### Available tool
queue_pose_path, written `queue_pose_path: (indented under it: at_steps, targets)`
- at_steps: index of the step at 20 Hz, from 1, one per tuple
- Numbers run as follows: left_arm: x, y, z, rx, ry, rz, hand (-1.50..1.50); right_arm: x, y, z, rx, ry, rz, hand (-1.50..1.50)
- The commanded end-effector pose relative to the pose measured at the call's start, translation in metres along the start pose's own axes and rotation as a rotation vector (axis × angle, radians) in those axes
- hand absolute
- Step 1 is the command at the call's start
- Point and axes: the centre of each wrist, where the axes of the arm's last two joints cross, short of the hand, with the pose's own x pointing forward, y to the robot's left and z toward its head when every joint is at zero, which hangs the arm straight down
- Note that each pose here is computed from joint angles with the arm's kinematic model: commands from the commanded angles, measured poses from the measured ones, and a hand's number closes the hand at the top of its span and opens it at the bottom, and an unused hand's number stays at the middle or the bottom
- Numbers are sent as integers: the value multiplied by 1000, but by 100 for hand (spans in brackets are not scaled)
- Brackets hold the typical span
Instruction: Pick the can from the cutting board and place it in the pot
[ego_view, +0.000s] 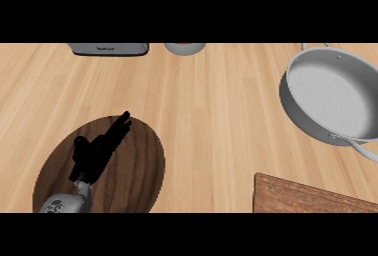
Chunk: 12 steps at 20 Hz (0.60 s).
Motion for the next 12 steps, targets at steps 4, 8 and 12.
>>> queue_pose_path:
  at_steps: [4,8,12]
  targets:
    - [-6,-17,-1,-2,58,-1,0,52,32,-50,90,46,146,150]
    - [-4,-1,12,-3,48,7,0,49,55,-71,153,51,225,150]
    - [3,3,-5,-33,37,-10,0,40,69,-85,153,93,519,150]
